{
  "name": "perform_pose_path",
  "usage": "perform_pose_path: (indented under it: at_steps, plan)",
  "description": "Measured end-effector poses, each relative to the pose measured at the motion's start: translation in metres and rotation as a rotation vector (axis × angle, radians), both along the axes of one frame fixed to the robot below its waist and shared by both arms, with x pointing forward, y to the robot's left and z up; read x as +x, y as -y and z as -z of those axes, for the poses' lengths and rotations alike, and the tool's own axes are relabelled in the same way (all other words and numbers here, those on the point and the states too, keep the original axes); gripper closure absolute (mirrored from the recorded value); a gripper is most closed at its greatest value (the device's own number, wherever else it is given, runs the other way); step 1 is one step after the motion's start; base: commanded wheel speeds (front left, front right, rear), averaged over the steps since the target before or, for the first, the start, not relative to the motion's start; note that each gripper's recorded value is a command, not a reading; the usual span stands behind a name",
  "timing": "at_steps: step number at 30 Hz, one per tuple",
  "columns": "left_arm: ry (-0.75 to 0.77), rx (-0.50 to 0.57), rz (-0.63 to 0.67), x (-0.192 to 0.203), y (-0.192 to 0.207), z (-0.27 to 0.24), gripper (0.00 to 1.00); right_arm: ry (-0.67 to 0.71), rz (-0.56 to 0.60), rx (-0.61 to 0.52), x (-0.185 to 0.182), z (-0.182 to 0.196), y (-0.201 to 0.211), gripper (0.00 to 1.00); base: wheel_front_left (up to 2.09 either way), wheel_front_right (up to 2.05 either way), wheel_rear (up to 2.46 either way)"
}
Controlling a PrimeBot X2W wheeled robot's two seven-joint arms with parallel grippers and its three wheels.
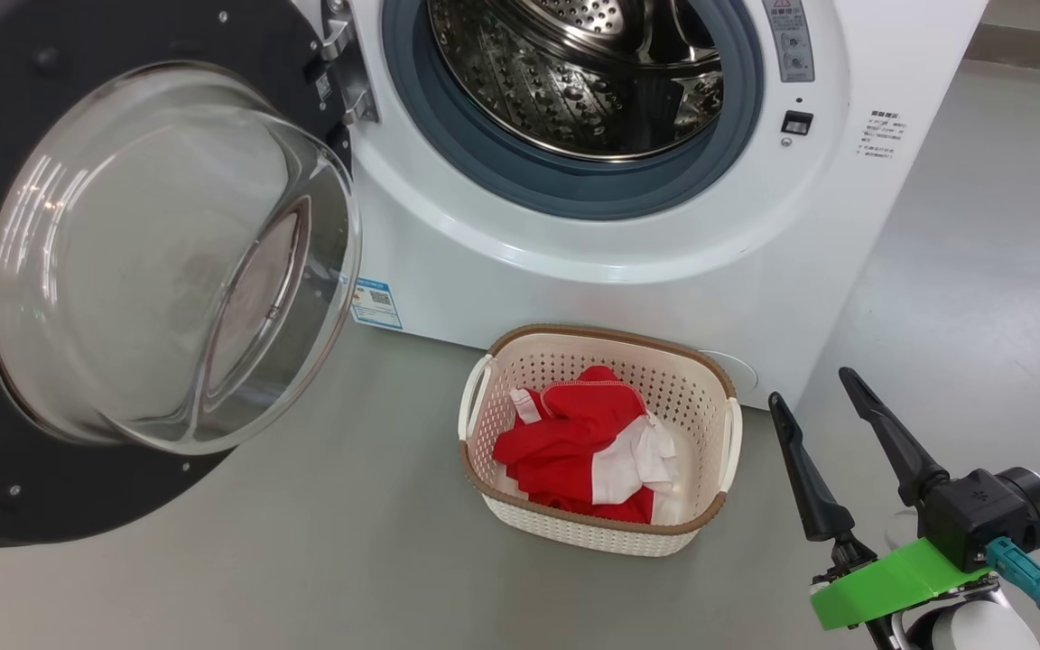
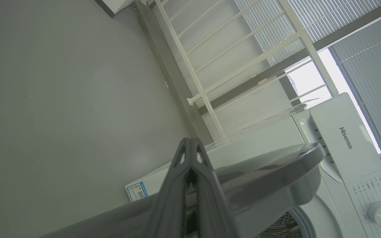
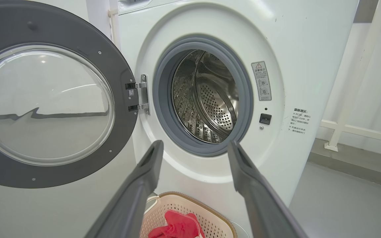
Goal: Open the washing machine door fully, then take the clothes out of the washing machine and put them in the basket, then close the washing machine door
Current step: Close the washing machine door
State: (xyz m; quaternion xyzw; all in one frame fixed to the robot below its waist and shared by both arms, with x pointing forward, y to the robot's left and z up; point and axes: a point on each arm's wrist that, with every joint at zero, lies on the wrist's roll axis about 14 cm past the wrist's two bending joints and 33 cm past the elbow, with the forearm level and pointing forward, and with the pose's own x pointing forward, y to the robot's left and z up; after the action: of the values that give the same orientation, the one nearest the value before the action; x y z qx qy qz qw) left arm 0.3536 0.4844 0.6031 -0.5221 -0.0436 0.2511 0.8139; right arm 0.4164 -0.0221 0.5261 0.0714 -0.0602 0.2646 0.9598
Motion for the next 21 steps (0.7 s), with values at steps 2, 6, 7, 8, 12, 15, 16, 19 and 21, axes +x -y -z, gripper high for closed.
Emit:
perform_pose_path:
  at_steps: [2, 6, 7, 8, 12, 15, 16, 19, 21]
  plan:
    - [0.0, -0.001, 0.006, 0.0, 0.001, 0.0, 1.0, -0.001, -0.002, 0.0, 0.0, 0.0, -0.001, 0.0, 0.0, 0.0, 0.0]
    - [-0.018, 0.01, 0.02, -0.005, 0.002, 0.006, 1.0, -0.004, -0.01, 0.004, 0.0, 0.001, -0.004, 0.0, 0.0, 0.0, 0.0]
    - [-0.02, 0.009, 0.024, -0.007, 0.002, 0.008, 1.0, -0.004, -0.012, 0.006, 0.0, 0.001, -0.005, 0.0, 0.0, 0.0, 0.0]
    - [-0.018, 0.009, 0.031, -0.008, 0.003, 0.009, 1.0, -0.004, -0.014, 0.006, 0.0, 0.001, -0.007, 0.0, 0.0, 0.0, 0.0]
    - [0.013, -0.015, 0.059, -0.009, 0.01, 0.008, 1.0, -0.002, -0.023, 0.012, -0.001, -0.001, -0.011, 0.0, 0.0, 0.0, 0.0]
    - [0.032, -0.02, 0.091, -0.01, 0.017, 0.006, 1.0, -0.001, -0.029, 0.014, -0.002, -0.002, -0.014, 0.0, 0.0, 0.0, 0.0]
    - [0.038, -0.022, 0.1, -0.011, 0.019, 0.006, 1.0, -0.001, -0.031, 0.016, -0.002, -0.002, -0.014, 0.0, 0.0, 0.0, 0.0]
    - [0.067, -0.036, 0.134, -0.011, 0.027, 0.003, 1.0, -0.003, -0.034, 0.018, -0.003, -0.003, -0.016, 0.0, 0.0, 0.0, 0.0]
    - [0.075, -0.033, 0.154, -0.012, 0.032, 0.003, 1.0, -0.005, -0.036, 0.018, -0.003, -0.002, -0.016, 0.0, 0.0, 0.0, 0.0]
